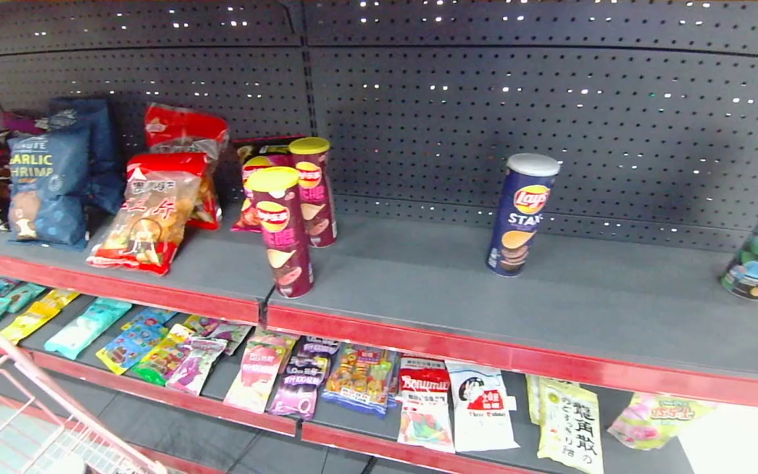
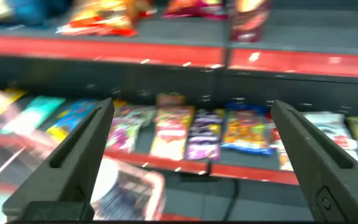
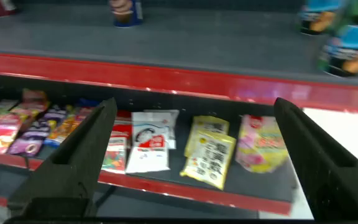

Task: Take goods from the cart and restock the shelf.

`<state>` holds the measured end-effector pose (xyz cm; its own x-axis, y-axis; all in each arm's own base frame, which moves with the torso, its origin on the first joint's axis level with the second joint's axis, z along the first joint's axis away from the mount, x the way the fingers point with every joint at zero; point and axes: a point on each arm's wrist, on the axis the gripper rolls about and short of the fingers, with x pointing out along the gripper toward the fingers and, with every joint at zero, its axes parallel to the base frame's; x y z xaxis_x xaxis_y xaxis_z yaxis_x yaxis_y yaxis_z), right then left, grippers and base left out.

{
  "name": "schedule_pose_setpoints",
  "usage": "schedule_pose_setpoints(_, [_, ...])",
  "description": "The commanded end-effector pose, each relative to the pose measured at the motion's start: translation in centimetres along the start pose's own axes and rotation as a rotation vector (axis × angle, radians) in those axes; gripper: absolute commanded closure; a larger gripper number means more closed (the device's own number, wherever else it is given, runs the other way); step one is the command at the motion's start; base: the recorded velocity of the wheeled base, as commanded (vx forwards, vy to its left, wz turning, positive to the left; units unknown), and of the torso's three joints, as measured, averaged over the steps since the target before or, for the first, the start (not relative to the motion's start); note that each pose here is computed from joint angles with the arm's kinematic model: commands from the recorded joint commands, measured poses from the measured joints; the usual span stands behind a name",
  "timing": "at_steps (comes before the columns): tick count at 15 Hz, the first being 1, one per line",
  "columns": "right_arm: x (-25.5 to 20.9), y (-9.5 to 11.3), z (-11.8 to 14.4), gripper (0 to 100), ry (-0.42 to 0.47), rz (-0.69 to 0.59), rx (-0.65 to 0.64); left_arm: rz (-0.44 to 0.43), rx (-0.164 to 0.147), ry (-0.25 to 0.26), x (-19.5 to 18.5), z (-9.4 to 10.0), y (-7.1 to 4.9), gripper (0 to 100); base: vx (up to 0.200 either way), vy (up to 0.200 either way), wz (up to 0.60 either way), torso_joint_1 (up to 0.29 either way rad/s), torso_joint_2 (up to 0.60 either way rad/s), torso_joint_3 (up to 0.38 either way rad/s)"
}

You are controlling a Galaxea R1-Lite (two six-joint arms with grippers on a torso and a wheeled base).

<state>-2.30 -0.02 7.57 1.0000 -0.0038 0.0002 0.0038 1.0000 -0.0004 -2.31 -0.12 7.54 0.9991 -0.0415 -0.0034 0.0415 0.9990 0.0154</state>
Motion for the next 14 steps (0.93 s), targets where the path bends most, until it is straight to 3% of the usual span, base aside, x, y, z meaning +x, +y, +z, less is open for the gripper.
schedule_pose_setpoints(1, [0.01, 0.0, -0.01, 0, 0.002, 0.001, -0.001, 0.0, 0.0, 0.0, 0.0, 0.03, 0.0, 0, 0.0, 0.0, 0.6, 0.007, 0.0, 0.002])
schedule_pose_setpoints(5, [0.01, 0.0, -0.01, 0, 0.002, 0.001, -0.001, 0.0, 0.0, 0.0, 0.0, 0.03, 0.0, 0, 0.0, 0.0, 0.6, 0.001, 0.0, 0.004])
schedule_pose_setpoints(14, [0.01, 0.0, -0.01, 0, 0.002, 0.005, 0.002, 0.0, 0.0, 0.0, 0.0, 0.03, 0.0, 0, 0.0, 0.0, 0.0, 0.0, 0.0, 0.0])
